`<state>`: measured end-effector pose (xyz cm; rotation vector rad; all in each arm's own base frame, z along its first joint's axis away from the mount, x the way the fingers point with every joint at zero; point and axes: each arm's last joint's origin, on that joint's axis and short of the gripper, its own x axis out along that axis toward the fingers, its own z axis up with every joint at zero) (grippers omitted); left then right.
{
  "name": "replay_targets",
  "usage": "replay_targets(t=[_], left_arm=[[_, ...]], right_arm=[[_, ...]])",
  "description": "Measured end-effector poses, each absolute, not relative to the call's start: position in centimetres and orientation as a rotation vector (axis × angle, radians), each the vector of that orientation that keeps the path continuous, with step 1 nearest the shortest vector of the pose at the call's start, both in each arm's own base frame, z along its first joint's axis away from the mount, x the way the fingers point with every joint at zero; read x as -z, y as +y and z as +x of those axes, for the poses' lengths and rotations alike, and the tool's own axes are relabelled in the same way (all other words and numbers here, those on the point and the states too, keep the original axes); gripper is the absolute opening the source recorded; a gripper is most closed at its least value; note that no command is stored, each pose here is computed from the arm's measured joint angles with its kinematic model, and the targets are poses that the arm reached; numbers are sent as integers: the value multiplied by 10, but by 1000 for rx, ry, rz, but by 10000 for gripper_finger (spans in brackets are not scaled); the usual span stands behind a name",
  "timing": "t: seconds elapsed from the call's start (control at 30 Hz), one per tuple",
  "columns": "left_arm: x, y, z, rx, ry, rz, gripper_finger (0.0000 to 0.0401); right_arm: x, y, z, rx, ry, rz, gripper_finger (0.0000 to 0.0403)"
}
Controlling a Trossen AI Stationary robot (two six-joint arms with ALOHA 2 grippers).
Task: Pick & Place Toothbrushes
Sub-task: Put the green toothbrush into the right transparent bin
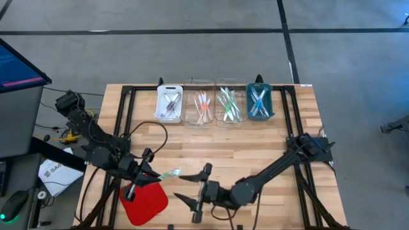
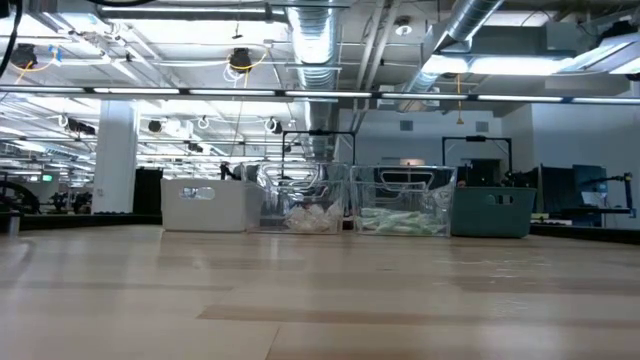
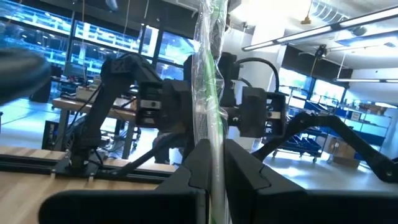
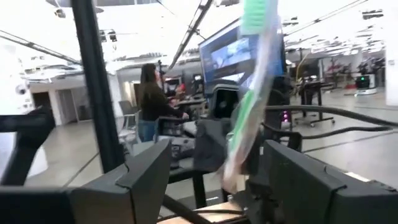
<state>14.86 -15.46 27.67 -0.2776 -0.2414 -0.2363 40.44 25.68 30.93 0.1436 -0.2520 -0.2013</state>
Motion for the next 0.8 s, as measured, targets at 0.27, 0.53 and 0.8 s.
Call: replay_targets(t=[0.27, 0.53, 0.8], left_arm=[[-277, -155, 148, 241, -246, -282, 15], [-278, -155, 148, 238, -252, -276, 15], [-278, -152, 150, 185, -254, -252, 15]], right_arm=[[-309, 232, 420, 219, -263, 149, 248], [-309, 218, 428, 237, -271, 180, 248], [-310, 211, 433, 182, -286, 214, 248]])
